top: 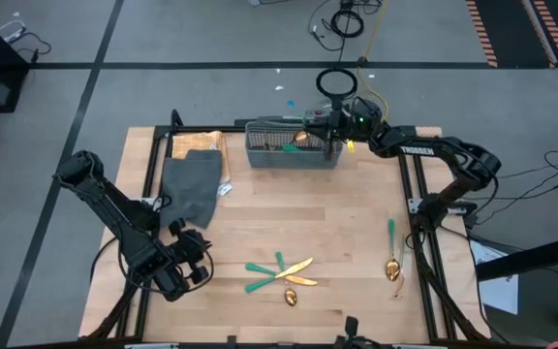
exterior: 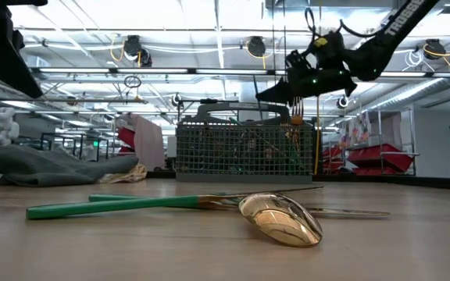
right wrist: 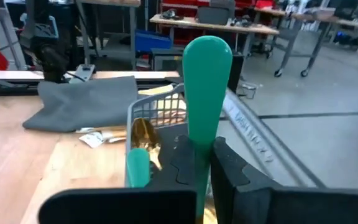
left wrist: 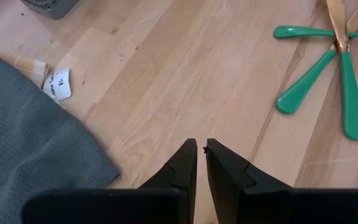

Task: Sort silverware
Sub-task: Put the green knife into the gray silverware basket

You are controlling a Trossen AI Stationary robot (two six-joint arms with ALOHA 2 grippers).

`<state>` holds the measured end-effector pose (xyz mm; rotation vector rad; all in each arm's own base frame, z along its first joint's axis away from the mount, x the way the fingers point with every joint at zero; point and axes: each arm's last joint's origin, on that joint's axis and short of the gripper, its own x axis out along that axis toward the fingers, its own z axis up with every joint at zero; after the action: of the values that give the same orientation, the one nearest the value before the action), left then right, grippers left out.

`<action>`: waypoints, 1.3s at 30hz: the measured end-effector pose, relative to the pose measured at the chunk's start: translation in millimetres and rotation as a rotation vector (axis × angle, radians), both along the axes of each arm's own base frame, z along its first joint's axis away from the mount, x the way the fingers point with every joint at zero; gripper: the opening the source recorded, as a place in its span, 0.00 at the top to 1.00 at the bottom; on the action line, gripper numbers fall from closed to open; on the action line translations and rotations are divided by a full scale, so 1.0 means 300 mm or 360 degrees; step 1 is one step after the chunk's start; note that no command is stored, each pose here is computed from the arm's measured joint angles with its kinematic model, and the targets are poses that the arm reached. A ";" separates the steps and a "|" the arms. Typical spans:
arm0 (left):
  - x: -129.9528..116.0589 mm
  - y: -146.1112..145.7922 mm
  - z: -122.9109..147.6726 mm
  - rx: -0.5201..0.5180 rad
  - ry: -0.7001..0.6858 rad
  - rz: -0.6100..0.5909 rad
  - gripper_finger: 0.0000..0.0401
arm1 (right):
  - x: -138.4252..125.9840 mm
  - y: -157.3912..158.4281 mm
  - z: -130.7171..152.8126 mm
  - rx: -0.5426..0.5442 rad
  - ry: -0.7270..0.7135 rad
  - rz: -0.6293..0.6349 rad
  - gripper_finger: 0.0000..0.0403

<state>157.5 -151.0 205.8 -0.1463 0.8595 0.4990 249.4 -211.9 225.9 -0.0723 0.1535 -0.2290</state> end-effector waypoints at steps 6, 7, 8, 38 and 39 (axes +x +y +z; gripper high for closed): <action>0.001 -0.001 0.000 -0.0001 -0.0011 0.0001 0.89 | 0.014 -0.013 -0.048 0.0131 0.0032 -0.0018 0.99; 0.001 -0.001 0.001 -0.0002 -0.0013 0.0001 0.89 | 0.015 -0.015 -0.053 0.0156 0.0034 -0.0024 0.99; 0.001 -0.001 0.001 -0.0002 -0.0013 0.0001 0.89 | 0.016 -0.016 -0.055 0.0170 0.0033 -0.0027 0.98; 0.003 0.000 0.003 0.0030 -0.0049 0.0005 0.89 | 0.089 0.586 0.098 0.0310 0.0373 0.0700 0.47; 0.003 0.001 0.003 0.0034 -0.0053 0.0006 0.89 | 0.103 0.635 0.089 0.0308 0.0388 0.0742 0.47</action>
<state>158.5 -150.8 206.7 -0.1359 0.8213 0.5078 280.1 -21.4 252.7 0.0580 0.3942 0.2619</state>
